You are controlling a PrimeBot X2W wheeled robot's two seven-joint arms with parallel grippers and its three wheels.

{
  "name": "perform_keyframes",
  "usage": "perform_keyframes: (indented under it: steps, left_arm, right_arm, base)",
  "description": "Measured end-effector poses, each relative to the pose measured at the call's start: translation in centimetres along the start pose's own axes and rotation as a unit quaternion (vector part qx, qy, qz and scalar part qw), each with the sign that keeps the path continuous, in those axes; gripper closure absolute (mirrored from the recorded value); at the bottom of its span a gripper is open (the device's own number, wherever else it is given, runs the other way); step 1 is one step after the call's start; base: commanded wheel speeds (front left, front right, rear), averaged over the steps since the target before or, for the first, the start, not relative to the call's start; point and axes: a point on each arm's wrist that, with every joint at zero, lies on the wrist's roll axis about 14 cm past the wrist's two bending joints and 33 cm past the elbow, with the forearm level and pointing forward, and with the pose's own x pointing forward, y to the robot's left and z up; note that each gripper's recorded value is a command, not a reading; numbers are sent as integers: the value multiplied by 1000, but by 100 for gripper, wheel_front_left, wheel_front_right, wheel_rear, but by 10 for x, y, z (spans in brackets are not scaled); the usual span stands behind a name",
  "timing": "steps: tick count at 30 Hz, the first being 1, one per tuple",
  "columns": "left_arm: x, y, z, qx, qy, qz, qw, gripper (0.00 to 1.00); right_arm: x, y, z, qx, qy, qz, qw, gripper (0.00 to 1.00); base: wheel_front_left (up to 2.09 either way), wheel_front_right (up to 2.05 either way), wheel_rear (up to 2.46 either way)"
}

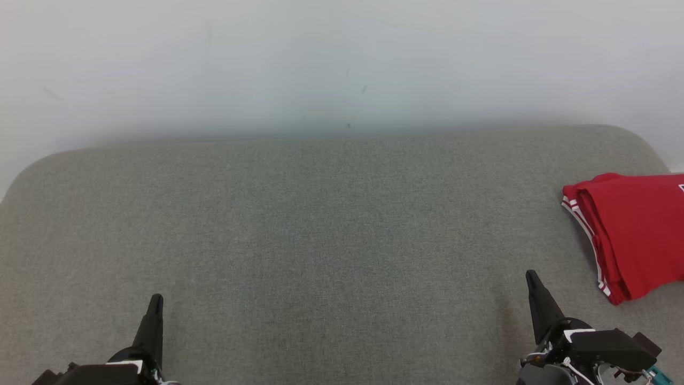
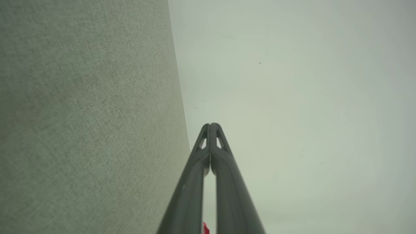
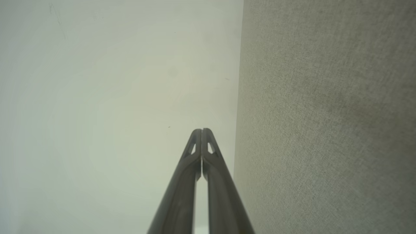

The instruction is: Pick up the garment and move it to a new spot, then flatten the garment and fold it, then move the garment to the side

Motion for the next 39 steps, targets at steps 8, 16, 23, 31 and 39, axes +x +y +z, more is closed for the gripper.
perform_keyframes:
  steps: [8, 16, 23, 31, 39]
  left_arm:
    - [0, 0, 0, 0, 0, 0, 1000, 100]
    - [0, 0, 0, 0, 0, 0, 1000, 100]
    - [0, 0, 0, 0, 0, 0, 1000, 100]
    - [0, 0, 0, 0, 0, 0, 1000, 100]
    - [0, 0, 0, 0, 0, 0, 1000, 100]
  right_arm:
    - [0, 0, 0, 0, 0, 0, 1000, 100]
    - [0, 0, 0, 0, 0, 0, 1000, 100]
    - [0, 0, 0, 0, 0, 0, 1000, 100]
    - [0, 0, 0, 0, 0, 0, 1000, 100]
    - [0, 0, 0, 0, 0, 0, 1000, 100]
  base:
    - [0, 0, 0]
    - [0, 0, 0]
    - [0, 0, 0]
    - [0, 0, 0]
    - [0, 0, 0]
